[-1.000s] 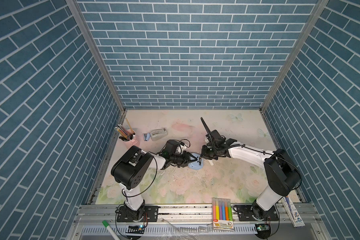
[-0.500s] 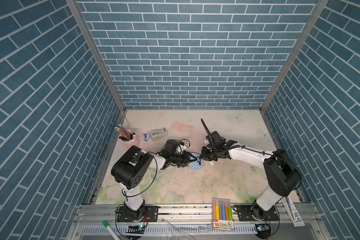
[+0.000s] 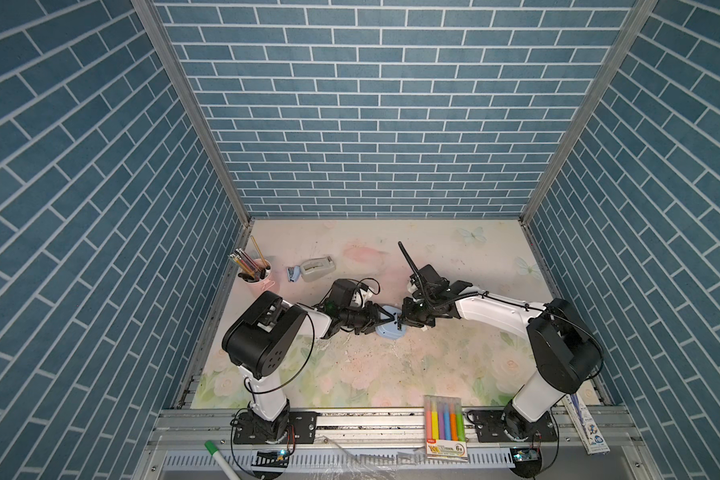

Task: Insert the battery into the alarm
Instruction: Install the battery in the alarm.

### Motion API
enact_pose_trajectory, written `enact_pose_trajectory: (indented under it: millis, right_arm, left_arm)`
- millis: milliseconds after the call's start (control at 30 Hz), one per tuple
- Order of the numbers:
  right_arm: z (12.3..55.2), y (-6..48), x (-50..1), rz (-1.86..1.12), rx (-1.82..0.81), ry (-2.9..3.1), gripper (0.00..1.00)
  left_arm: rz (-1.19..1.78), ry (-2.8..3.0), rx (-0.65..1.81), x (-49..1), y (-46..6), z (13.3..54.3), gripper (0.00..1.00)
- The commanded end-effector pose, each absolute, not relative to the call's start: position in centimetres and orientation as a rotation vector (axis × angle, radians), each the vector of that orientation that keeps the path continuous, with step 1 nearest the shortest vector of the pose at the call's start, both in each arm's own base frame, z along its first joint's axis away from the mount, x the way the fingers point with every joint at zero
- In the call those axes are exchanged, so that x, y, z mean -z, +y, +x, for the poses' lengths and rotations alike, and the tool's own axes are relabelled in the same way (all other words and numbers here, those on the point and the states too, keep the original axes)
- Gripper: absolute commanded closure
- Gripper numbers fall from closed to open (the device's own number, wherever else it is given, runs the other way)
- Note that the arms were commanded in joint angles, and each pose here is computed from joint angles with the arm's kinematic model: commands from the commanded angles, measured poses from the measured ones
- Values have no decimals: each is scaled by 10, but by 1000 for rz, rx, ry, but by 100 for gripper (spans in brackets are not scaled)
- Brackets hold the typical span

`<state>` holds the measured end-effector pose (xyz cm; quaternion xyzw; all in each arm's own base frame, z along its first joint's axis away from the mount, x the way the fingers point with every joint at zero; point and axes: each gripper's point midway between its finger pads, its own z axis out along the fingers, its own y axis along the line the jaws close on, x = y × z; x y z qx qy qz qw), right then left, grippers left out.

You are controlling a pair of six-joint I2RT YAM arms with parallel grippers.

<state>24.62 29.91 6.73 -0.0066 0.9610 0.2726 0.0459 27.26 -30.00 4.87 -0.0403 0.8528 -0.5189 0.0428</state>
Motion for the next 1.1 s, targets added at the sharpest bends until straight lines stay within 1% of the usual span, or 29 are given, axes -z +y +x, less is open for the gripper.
enact_pose_trajectory:
  millis: [0, 233, 333, 533, 1067]
  right_arm:
    - [255, 288, -68, 50, -749, 2960, 89]
    - [273, 285, -77, 98, -741, 2918, 88]
    - [278, 287, -72, 116, -739, 2926, 85]
    - [284, 299, -66, 108, -799, 2930, 83]
    - [273, 300, -63, 106, -823, 2937, 83]
  left_arm:
    - [-196, 2704, 1487, -25, -292, 266, 100]
    - [-200, 2706, 1486, -24, -292, 267, 100]
    - [-199, 2710, 1489, -23, -292, 267, 100]
    - [-202, 2704, 1490, -24, -292, 268, 100]
    - [-206, 2708, 1488, -22, -291, 267, 100]
